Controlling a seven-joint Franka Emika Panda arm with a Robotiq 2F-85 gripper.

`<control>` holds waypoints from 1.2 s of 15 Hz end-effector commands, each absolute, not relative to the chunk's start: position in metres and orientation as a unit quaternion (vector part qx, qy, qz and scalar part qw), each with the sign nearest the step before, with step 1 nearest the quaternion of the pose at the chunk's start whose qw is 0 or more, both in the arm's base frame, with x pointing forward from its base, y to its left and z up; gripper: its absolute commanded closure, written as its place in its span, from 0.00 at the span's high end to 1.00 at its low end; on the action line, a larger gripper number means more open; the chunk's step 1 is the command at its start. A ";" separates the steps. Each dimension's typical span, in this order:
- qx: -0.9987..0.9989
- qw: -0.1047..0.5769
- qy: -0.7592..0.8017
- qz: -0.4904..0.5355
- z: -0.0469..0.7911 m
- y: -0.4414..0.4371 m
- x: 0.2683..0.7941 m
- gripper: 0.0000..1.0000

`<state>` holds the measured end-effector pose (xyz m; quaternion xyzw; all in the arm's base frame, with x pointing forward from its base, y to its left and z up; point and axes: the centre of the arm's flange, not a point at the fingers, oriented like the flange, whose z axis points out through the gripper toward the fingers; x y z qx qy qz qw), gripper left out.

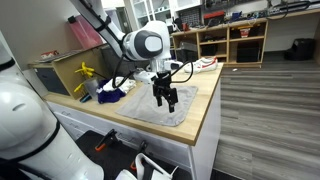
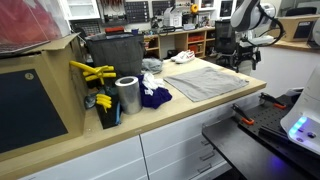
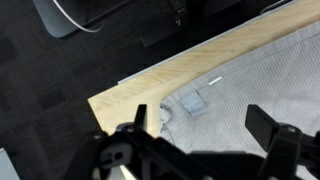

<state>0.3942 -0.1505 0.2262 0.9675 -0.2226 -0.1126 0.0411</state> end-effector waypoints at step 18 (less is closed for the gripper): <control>0.959 0.066 -0.247 -0.120 0.163 -0.210 0.397 1.00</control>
